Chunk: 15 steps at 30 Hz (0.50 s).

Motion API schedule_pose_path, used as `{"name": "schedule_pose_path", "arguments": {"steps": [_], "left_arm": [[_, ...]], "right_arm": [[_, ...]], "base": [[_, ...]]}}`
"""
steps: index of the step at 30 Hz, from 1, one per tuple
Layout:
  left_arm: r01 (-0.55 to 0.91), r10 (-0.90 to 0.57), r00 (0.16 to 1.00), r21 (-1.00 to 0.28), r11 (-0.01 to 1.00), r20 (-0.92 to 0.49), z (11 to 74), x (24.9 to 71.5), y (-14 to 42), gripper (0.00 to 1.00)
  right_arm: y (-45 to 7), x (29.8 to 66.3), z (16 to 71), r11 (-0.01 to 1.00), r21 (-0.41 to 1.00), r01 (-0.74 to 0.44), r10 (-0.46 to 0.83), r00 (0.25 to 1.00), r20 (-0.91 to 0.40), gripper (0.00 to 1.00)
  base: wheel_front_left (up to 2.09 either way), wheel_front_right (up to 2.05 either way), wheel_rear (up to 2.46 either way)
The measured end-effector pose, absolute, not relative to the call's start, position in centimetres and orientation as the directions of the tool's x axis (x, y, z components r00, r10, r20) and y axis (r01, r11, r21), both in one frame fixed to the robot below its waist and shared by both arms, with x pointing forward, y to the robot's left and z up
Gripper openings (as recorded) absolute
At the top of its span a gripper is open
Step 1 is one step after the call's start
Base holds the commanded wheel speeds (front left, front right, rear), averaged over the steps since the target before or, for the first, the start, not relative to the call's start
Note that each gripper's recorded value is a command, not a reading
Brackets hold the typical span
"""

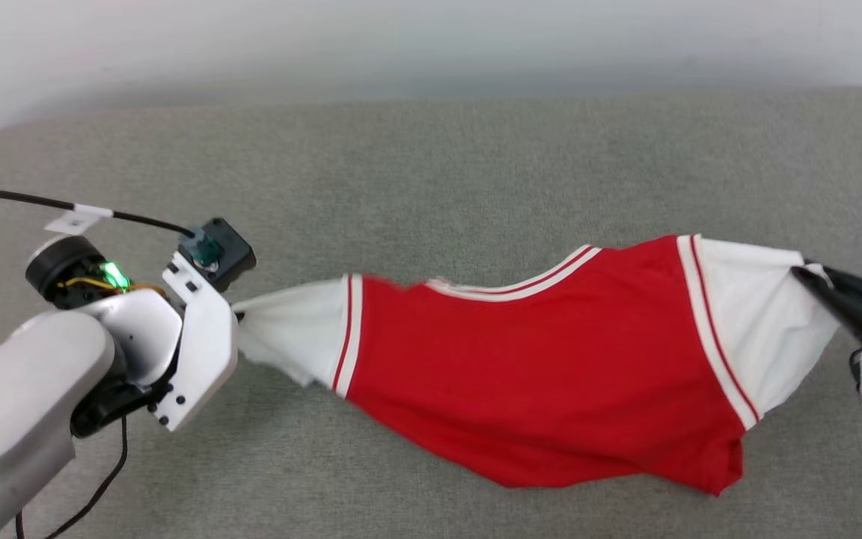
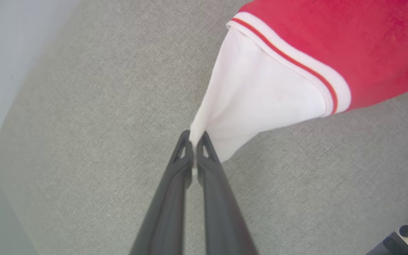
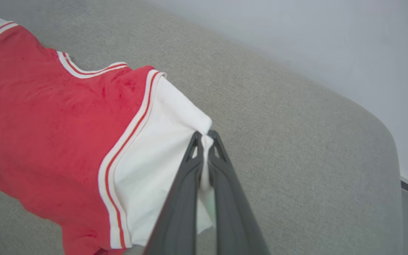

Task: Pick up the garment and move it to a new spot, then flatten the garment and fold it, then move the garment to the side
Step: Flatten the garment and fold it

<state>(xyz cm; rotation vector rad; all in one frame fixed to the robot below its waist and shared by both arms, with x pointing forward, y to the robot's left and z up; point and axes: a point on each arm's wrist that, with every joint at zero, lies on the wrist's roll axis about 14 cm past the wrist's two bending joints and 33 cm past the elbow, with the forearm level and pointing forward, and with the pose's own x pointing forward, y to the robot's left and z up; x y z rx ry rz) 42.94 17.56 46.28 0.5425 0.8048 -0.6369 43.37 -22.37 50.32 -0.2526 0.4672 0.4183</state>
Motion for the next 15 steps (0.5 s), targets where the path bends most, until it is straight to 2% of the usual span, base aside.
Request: {"name": "schedule_pose_path", "arguments": {"steps": [8,15], "left_arm": [[0.593,-0.343,0.752,0.351,0.724,-0.563,55.1,46.1,18.0,0.00],[0.500,-0.383,0.864,0.471,0.726,-0.327,62.7,51.3,16.2,0.00]], "right_arm": [[-22.9,45.8,57.4,0.879,-0.241,-0.412,0.320,0.883,-0.342,0.00],[-22.9,50.2,63.2,0.869,-0.332,-0.368,0.303,0.925,-0.232,0.00]], "base": [[0.00,0.00,0.00],[0.00,0.00,0.00]]}}
